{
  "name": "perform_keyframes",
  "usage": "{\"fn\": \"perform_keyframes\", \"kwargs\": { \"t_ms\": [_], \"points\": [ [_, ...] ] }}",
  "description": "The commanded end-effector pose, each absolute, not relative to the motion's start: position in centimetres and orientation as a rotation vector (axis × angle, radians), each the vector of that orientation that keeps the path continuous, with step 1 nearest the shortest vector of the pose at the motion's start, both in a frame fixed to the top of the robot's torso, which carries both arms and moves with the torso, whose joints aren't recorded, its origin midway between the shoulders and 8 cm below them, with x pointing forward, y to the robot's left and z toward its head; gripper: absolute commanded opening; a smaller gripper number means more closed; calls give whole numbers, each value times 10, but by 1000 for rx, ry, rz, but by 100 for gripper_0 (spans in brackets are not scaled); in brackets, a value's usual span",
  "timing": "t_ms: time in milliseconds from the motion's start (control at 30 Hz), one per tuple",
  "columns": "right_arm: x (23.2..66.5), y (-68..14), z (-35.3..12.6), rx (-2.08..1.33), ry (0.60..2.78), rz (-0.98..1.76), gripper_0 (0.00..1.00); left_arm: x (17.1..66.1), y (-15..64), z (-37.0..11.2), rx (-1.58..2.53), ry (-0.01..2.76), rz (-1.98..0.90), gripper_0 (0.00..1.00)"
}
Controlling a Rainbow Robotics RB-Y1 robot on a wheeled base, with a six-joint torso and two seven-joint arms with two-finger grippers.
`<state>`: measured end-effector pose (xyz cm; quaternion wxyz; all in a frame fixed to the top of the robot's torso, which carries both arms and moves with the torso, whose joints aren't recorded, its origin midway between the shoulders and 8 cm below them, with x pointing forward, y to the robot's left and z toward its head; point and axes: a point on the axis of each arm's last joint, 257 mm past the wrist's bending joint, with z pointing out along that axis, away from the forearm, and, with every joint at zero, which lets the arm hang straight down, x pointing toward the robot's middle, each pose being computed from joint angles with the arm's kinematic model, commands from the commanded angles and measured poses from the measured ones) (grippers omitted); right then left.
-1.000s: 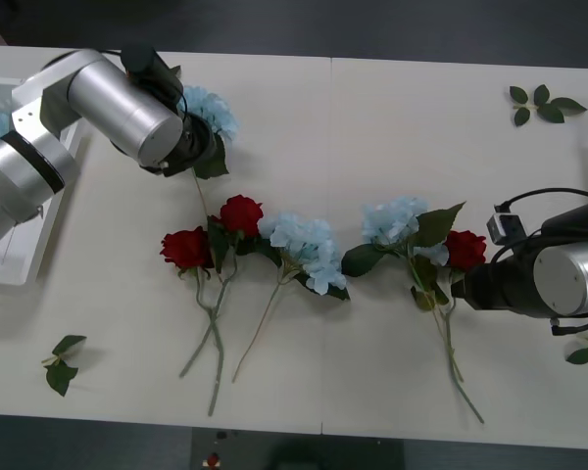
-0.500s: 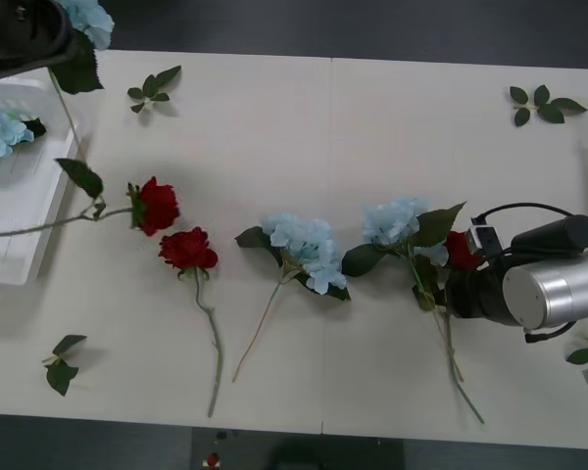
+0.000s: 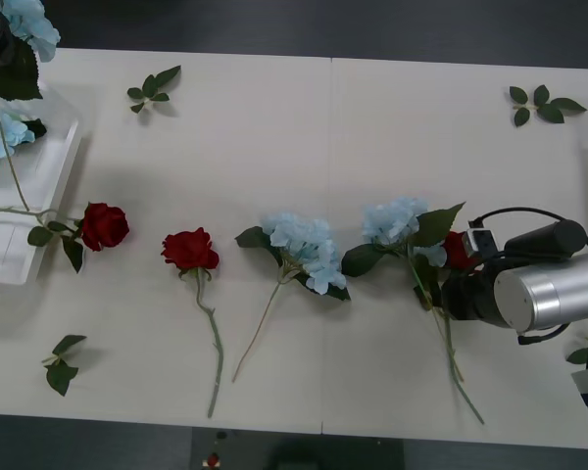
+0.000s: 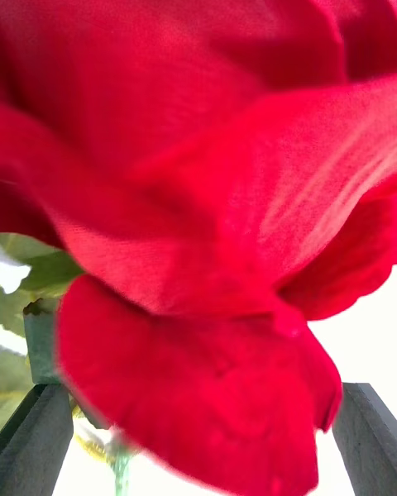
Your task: Put the red flowers into the right box and the blue flowers into the left box
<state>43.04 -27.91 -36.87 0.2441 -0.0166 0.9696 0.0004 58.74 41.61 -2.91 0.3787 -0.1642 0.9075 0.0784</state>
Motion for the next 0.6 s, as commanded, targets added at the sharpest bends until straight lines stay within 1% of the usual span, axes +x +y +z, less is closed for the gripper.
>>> {"fn": "perform_keyframes", "kwargs": {
  "t_ms": [33,100,133,167,200,233,267,300,600],
  "points": [
    [443,-271,-363,-26,2620,4,91,593,423,2,-417,2262,205,0],
    [443,-270,-363,-27,2618,3,91,593,426,2,-422,2263,207,0],
    [444,-270,-362,-26,2616,2,87,593,426,2,-422,2264,208,0],
    [444,-269,-362,-28,2616,3,73,593,427,2,-419,2264,211,0],
    [444,-269,-363,-29,2618,1,42,593,427,2,-418,2263,212,0],
    [444,-269,-362,-30,2616,0,28,593,427,2,-417,2265,213,0],
    [444,-268,-362,-28,2616,3,12,593,428,2,-412,2265,217,0],
    [444,-267,-363,-30,2616,5,1,592,431,4,-412,2262,226,0],
    [444,-264,-363,-19,2619,16,0,584,487,10,-293,2292,411,0]
  ]
}}
